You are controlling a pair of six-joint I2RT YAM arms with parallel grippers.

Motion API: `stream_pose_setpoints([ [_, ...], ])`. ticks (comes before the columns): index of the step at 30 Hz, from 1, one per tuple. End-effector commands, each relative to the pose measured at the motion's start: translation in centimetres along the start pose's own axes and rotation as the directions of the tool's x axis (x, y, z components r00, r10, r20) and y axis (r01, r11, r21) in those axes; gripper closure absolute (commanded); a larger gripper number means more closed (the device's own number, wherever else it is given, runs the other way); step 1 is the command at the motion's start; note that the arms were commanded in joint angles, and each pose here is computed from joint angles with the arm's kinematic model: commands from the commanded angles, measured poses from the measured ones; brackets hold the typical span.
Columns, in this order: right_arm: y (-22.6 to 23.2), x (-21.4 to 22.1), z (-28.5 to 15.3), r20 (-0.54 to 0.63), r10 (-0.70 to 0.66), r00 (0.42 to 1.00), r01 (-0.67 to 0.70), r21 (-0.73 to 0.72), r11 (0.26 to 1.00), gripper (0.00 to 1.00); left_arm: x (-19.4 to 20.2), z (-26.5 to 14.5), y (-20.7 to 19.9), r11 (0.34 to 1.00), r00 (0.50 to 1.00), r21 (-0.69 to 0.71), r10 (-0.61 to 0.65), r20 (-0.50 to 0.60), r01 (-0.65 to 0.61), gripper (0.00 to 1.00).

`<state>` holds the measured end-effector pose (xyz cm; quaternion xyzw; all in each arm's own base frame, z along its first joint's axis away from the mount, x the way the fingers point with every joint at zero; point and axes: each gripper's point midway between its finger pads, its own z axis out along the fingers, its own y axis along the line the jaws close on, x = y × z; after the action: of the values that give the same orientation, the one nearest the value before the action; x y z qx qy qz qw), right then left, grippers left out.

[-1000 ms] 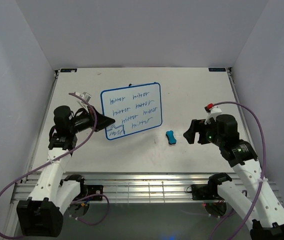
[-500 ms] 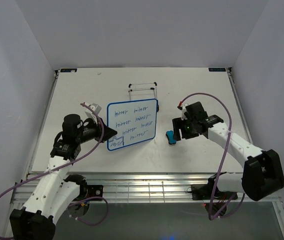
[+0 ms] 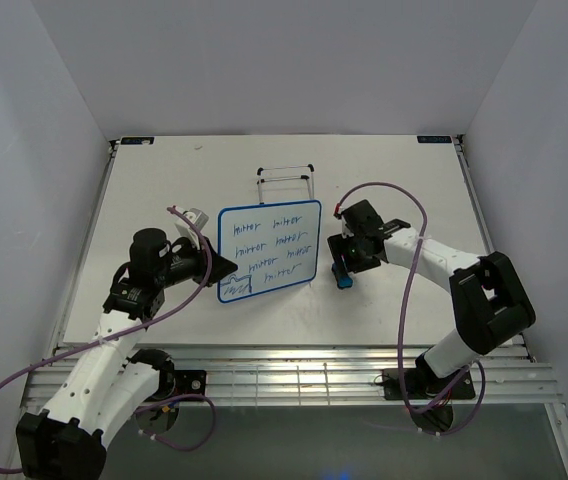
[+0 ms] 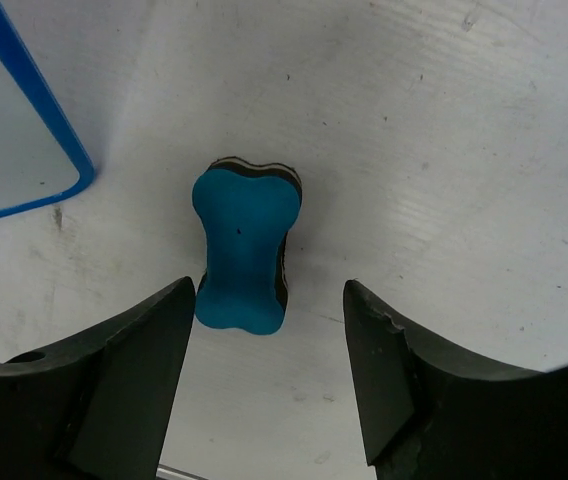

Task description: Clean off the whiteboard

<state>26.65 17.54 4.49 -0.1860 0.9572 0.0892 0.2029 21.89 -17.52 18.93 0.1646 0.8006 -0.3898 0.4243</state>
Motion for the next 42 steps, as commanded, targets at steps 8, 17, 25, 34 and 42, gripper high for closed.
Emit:
stream_pose_setpoints([
  [8,0.8,-2.8,1.3,0.048,-0.019,0.999,0.019,0.01,1.0,0.36,-0.7,0.0,-0.4,0.999,0.998,0.011,0.051,0.023,-0.051,1.0],
  [17,1.0,-2.2,1.8,0.037,-0.024,0.999,0.024,0.007,1.0,0.43,-0.7,0.0,-0.6,0.998,0.998,0.015,0.054,0.022,-0.055,1.0],
  [25,1.2,-1.5,2.5,0.009,-0.029,1.0,0.029,0.002,1.0,0.51,-0.7,-0.1,-0.7,0.998,0.998,0.018,0.059,0.024,-0.059,1.0],
  [34,1.0,-1.5,2.4,0.008,-0.032,0.999,0.032,0.021,0.999,0.59,-0.6,-0.1,-0.8,0.998,0.998,0.02,0.06,0.022,-0.061,1.0],
  [42,0.5,-1.0,2.4,0.004,-0.034,0.999,0.033,0.042,0.999,0.65,-0.6,-0.1,-0.8,0.998,0.998,0.017,0.061,0.022,-0.061,1.0],
])
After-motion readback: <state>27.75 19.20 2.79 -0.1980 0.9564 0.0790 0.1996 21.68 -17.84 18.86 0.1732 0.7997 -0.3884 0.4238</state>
